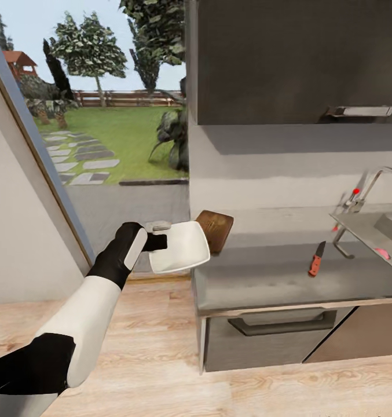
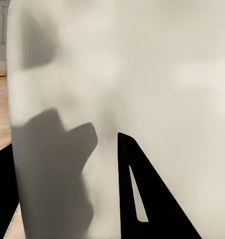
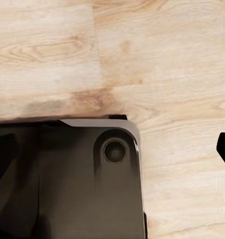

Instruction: In the kitchen, take the Vidalia onion out of the sink, dice it on the chopping board with the paring knife, put the diced onion into the bowl on the countertop, then place both the paring knife and the chopping board into the sink.

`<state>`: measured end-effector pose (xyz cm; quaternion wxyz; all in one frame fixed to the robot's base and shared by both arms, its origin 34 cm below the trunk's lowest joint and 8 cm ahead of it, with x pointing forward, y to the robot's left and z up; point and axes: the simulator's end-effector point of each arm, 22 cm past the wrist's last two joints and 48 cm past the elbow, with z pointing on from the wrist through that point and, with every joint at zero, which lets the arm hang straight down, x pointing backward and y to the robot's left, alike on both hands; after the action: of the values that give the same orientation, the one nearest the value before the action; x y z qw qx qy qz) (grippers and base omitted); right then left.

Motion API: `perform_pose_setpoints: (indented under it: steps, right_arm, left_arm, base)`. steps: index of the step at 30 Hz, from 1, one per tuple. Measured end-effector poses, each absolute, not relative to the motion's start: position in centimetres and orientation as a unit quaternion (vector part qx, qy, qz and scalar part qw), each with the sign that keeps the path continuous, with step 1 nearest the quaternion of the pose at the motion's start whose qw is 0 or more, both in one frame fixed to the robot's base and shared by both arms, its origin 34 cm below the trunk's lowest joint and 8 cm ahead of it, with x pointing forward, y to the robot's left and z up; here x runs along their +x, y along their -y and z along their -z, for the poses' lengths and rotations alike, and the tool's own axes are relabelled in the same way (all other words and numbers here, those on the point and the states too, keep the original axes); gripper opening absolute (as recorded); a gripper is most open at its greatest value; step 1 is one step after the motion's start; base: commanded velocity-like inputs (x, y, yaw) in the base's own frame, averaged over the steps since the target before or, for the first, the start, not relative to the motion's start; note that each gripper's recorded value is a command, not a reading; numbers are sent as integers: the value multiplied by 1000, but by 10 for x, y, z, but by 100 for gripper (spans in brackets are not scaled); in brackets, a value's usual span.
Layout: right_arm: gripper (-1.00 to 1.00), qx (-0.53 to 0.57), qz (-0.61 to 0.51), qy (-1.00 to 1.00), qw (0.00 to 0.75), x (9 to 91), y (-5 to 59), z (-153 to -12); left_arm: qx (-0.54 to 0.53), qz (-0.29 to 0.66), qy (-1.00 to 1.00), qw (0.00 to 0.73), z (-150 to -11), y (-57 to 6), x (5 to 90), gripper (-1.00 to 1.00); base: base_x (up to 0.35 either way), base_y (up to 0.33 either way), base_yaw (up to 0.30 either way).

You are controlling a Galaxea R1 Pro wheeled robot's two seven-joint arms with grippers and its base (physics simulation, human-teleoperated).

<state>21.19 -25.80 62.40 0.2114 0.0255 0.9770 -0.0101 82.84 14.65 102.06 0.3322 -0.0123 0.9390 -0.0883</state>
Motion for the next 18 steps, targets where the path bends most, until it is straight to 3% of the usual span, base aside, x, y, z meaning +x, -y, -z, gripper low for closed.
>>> perform_pose_setpoints:
  steps: [18]
  right_arm:
    - [100,26,10,-975,220,218,258,-626]
  left_arm:
    - [-12,90,-936,340,-1033,-146,827,-100]
  base:
    - [12,279,-122]
